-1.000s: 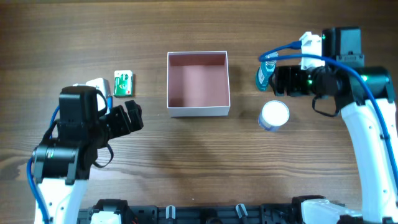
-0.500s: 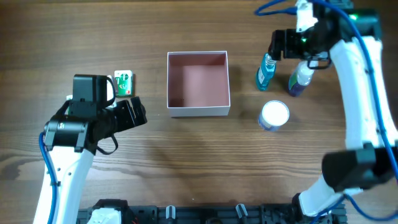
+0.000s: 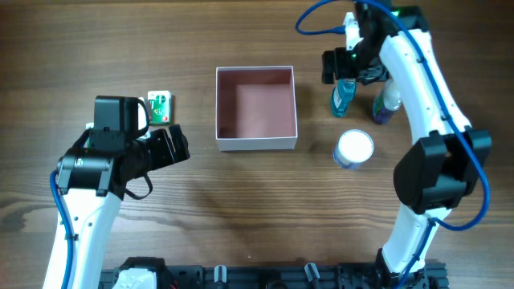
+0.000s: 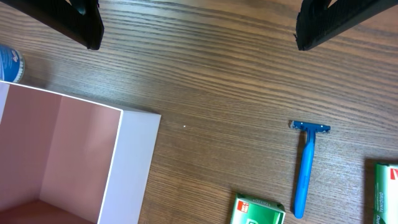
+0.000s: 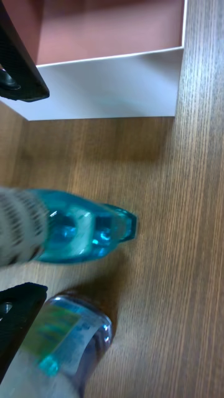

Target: Pack container

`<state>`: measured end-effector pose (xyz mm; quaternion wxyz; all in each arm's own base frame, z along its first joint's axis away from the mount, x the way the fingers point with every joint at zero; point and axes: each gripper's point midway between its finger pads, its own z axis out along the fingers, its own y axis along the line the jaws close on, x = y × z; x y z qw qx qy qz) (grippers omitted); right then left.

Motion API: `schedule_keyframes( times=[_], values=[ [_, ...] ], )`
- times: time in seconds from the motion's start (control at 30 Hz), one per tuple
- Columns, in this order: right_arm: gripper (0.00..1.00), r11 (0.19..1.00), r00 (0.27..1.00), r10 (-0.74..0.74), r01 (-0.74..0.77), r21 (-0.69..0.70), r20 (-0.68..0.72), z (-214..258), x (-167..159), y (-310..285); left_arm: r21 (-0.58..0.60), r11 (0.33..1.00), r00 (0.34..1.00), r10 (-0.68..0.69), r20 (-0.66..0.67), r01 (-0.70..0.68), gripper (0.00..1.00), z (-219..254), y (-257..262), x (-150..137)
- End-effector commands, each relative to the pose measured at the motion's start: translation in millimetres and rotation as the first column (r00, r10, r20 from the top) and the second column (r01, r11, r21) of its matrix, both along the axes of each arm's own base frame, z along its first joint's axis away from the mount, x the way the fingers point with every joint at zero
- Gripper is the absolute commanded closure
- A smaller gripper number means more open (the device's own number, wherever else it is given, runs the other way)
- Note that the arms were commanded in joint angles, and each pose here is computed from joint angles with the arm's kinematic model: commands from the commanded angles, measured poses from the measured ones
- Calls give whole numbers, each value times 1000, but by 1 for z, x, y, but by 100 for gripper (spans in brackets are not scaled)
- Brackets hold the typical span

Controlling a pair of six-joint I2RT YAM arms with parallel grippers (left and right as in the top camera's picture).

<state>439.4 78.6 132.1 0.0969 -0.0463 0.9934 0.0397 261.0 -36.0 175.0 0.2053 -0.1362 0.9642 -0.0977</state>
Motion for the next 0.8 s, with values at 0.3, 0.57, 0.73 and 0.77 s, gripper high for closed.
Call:
schedule_keyframes(
  times=[0.3, 0.57, 0.73, 0.77],
  values=[
    [6, 987, 994, -110, 110, -114, 6, -17, 11, -17, -3, 1000, 1000, 23, 17, -23, 0, 7, 2, 3],
    [5, 987, 994, -109, 104, -119, -31, -34, 11, -16, -2, 1000, 1000, 23, 17, -23, 0, 6, 2, 3],
    [6, 988, 994, -105, 100, -120, -31, -34, 11, -16, -2, 1000, 1000, 23, 17, -23, 0, 6, 2, 3],
    [7, 988, 994, -105, 100, -120, -32, -34, 11, -16, -2, 1000, 1000, 23, 17, -23, 0, 6, 2, 3]
  ],
)
